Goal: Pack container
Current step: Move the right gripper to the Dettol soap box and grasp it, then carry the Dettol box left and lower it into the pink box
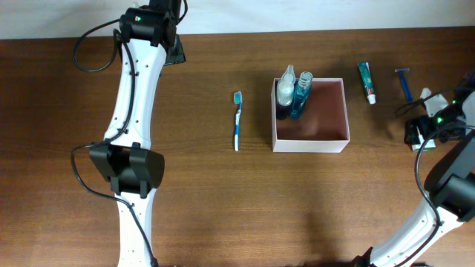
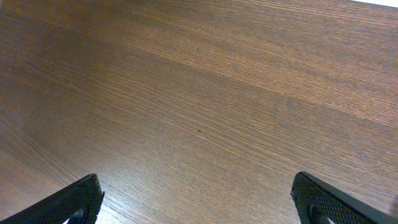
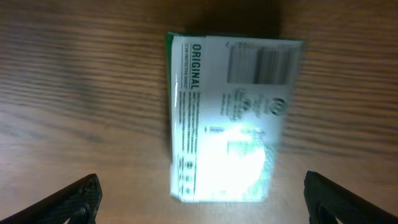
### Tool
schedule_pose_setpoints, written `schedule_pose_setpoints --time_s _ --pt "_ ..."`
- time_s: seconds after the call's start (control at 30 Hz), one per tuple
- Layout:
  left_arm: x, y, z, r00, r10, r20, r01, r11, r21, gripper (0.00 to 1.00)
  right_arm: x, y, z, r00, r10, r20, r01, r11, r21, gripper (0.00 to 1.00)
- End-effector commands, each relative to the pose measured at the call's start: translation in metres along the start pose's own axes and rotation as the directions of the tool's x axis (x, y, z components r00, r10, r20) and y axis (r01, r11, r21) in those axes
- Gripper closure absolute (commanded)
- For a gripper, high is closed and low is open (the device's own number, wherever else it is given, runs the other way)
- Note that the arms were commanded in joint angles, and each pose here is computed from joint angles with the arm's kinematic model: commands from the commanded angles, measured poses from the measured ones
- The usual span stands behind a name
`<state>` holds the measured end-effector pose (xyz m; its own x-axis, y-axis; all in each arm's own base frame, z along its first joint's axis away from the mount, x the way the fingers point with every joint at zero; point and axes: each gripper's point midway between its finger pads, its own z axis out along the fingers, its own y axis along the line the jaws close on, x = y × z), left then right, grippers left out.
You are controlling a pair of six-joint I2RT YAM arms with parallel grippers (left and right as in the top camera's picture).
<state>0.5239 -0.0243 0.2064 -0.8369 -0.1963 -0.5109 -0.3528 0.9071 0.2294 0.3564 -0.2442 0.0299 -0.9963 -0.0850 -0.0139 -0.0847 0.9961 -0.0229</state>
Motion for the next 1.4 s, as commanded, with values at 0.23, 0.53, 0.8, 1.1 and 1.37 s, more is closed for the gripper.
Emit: schedule_pose_setpoints --time_s 0.23,0.53,0.8,1.1,1.37 --pt "-0.003 0.008 -0.003 1.000 -0.014 0.013 0.014 1.000 -0.021 0.00 -0.006 -0.014 0.026 1.000 -0.016 -0.011 0.016 0.999 0.031 0.01" --pt "-0.003 0.008 -0.003 1.000 -0.013 0.013 0.014 1.000 -0.020 0.01 -0.015 -0.015 0.029 1.000 -0.020 0.015 0.019 0.999 0.045 0.00" --pt "-0.003 0.008 -0.003 1.000 -0.014 0.013 0.014 1.000 -0.021 0.01 -0.020 -0.006 0.036 0.999 -0.040 0.018 0.039 0.999 0.033 0.12" --pt "-0.003 0.008 -0.003 1.000 -0.014 0.013 0.014 1.000 -0.021 0.01 -0.020 -0.006 0.036 0.999 -0.038 0.020 0.037 0.999 0.028 0.43" --pt "-0.003 0.008 -0.003 1.000 -0.014 0.013 0.014 1.000 -0.021 0.01 -0.021 -0.004 0.036 1.000 -0.019 0.025 0.019 1.000 0.018 0.60"
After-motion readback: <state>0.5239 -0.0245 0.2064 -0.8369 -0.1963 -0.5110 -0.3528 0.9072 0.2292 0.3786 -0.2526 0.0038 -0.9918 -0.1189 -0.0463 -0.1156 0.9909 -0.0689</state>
